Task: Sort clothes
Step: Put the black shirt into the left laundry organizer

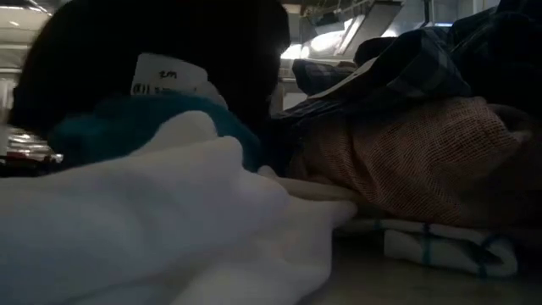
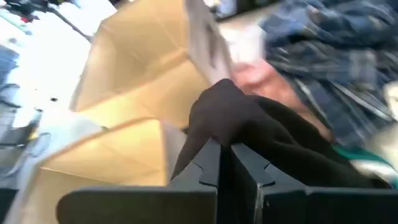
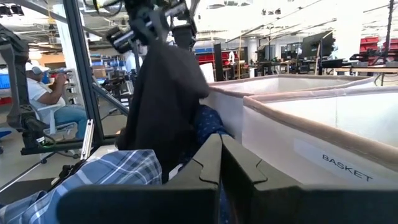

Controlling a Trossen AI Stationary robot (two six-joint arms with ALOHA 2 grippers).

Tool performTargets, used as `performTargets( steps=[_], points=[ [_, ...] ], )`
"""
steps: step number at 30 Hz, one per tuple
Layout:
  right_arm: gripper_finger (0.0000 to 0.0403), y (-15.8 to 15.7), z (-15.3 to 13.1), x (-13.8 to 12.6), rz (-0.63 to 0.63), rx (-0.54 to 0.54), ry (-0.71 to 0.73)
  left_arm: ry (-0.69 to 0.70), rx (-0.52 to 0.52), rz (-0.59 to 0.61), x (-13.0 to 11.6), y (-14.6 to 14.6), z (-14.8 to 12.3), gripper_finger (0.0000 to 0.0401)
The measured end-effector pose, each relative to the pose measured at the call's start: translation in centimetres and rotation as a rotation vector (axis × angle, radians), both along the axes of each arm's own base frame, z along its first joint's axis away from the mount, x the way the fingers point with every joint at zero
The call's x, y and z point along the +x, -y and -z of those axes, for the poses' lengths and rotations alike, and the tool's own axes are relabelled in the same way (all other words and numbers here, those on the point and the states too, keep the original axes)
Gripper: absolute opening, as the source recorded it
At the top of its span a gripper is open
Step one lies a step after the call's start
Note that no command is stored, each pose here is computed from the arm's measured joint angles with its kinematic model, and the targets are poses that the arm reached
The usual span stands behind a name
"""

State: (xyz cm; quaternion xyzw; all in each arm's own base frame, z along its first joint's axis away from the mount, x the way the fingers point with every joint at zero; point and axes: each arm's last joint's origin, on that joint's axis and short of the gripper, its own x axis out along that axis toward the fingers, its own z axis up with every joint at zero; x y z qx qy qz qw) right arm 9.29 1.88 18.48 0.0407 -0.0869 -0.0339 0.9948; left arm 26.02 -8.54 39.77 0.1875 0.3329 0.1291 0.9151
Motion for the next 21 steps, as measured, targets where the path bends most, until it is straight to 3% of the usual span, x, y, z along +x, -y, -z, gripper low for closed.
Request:
performTargets(
  steps=[13, 21],
  points=[
    [0.0012, 0.0, 0.0, 0.0, 0.001, 0.002, -0.001, 0.189, 0.145, -0.069, 0.6, -3.7, -5.7, 0.0013],
    [0.0012, 0.0, 0.0, 0.0, 0.001, 0.002, -0.001, 0.298, 0.309, -0.174, -0.4, -6.0, -9.7, 0.0015]
  ],
)
